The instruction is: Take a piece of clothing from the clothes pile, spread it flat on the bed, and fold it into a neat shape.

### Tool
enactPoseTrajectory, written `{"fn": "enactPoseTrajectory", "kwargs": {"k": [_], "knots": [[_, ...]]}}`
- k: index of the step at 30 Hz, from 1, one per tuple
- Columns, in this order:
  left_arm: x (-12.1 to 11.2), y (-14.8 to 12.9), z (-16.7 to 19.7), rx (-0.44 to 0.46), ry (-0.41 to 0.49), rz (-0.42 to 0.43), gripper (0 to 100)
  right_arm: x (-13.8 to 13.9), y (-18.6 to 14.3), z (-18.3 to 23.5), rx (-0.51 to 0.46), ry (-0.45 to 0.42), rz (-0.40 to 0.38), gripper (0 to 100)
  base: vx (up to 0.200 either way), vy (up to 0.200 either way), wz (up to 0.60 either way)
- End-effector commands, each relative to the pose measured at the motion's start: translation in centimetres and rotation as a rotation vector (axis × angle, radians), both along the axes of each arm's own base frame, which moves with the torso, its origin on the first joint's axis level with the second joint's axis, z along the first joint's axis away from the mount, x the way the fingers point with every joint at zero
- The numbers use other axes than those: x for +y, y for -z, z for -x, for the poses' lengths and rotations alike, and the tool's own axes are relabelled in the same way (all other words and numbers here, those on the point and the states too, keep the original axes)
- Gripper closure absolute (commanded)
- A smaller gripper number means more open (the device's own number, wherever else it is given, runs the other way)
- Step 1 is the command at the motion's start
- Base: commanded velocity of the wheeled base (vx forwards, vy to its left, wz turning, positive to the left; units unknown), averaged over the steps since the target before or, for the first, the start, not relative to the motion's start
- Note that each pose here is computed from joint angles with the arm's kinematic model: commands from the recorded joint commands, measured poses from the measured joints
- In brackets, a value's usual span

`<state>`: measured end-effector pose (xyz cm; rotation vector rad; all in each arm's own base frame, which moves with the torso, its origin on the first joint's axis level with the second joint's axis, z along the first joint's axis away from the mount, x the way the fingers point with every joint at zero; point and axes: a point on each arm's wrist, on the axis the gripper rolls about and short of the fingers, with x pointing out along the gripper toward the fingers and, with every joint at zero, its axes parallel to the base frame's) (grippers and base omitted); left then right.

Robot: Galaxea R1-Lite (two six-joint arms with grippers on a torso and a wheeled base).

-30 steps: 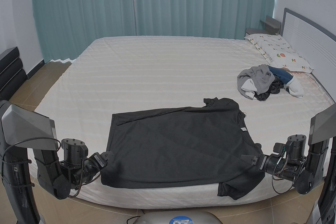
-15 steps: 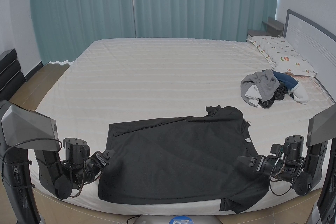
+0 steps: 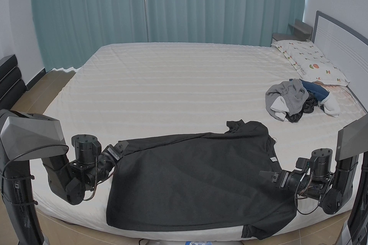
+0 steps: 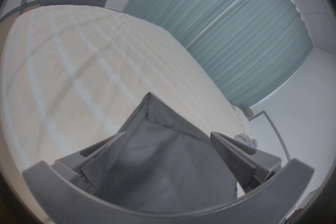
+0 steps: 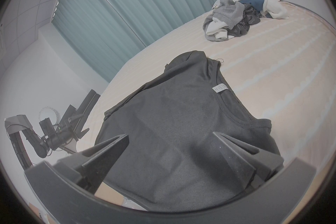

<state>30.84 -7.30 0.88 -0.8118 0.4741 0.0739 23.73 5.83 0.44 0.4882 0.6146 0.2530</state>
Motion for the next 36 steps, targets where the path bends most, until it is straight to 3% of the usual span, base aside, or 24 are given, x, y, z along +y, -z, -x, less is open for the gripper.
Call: {"fn": "enactPoseTrajectory", "kwargs": {"k": [1, 8, 9, 18, 28, 34, 36], "knots": [[-1.3, 0.3, -4.0, -0.058, 0.012, 0.008, 0, -0.2, -0.3, 0.2, -0.008, 0.029, 0.006, 0, 0.000, 0.000, 0.00], [-2.7, 1.5, -9.2, -0.011, 0.033, -0.040, 0, -0.2, -0.1, 0.3, 0.006, 0.050, -0.003, 0, 0.000, 0.000, 0.00], [-3.8, 1.7, -10.5, 0.006, 0.050, -0.045, 0, -0.2, 0.0, 0.3, 0.008, 0.060, 0.003, 0, 0.000, 0.000, 0.00], [-6.5, 3.6, -9.8, 0.085, 0.091, -0.023, 0, -0.4, 0.4, 0.6, 0.033, 0.089, 0.023, 0, 0.000, 0.000, 0.00], [-6.3, 4.1, -9.3, 0.115, 0.092, -0.036, 0, -0.6, 0.4, 1.3, 0.055, 0.093, 0.028, 0, 0.000, 0.000, 0.00], [-6.1, 4.2, -10.4, 0.087, 0.075, -0.033, 0, -0.7, 0.5, 1.3, 0.061, 0.094, 0.029, 0, 0.000, 0.000, 0.00], [-5.1, 4.3, -12.4, 0.045, 0.029, -0.033, 0, -0.6, 0.4, 1.3, 0.054, 0.091, 0.029, 0, 0.000, 0.000, 0.00]]}}
